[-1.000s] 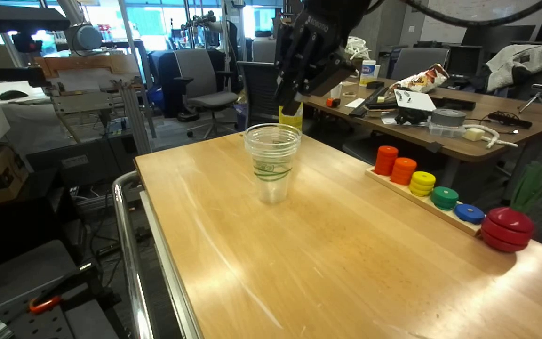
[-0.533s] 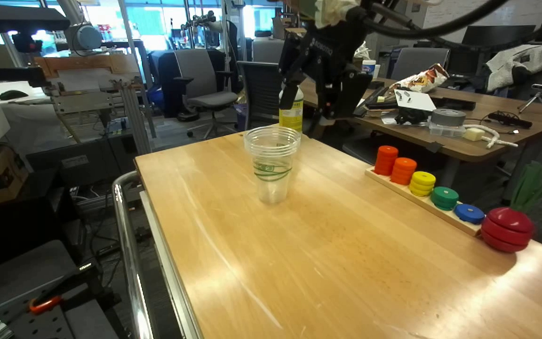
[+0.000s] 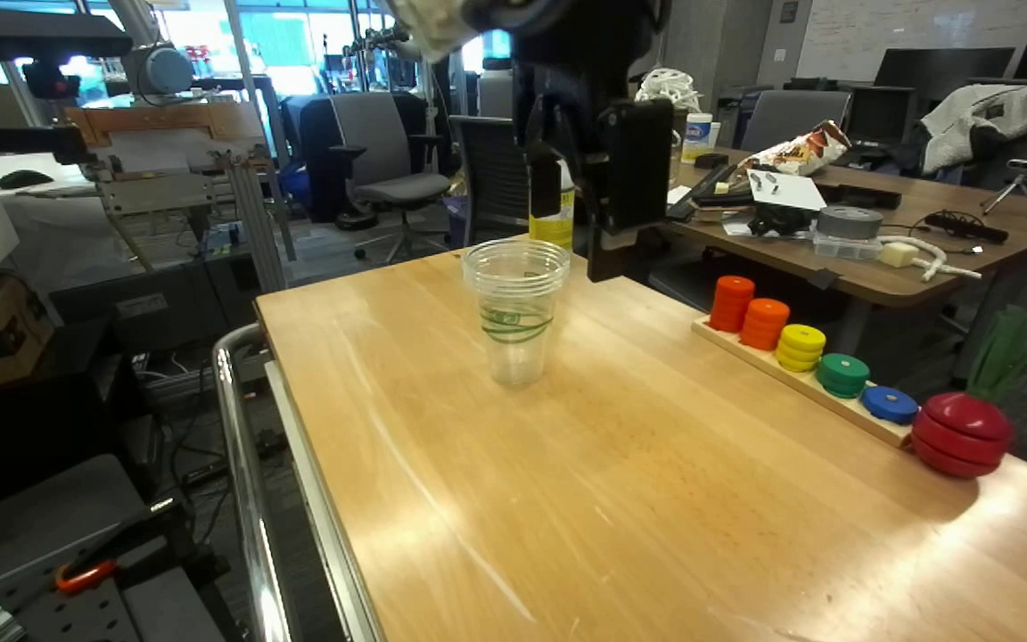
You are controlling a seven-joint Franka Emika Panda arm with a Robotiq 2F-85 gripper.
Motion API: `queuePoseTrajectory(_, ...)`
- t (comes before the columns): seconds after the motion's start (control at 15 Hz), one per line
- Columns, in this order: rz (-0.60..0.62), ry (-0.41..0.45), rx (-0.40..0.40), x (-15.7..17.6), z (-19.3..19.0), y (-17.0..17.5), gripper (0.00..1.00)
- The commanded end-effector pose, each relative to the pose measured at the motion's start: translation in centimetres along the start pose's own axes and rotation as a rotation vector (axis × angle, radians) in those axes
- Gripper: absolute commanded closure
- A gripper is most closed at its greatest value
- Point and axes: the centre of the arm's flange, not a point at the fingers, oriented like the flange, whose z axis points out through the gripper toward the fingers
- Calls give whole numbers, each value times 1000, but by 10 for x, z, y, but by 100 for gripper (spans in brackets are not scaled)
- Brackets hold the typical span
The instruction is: Stack the cups
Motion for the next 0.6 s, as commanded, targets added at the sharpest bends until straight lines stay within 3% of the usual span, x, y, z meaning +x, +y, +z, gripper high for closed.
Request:
queuePoseTrajectory(0.0,58,170,-33,-66,-35,4,0)
queuePoseTrajectory(0.27,104,254,-73,-102,-51,7,0)
queuePoseTrajectory(0.33,74,180,-53,-68,-40,7,0)
queuePoseTrajectory(0.53,77,183,-55,-76,-41,8,0)
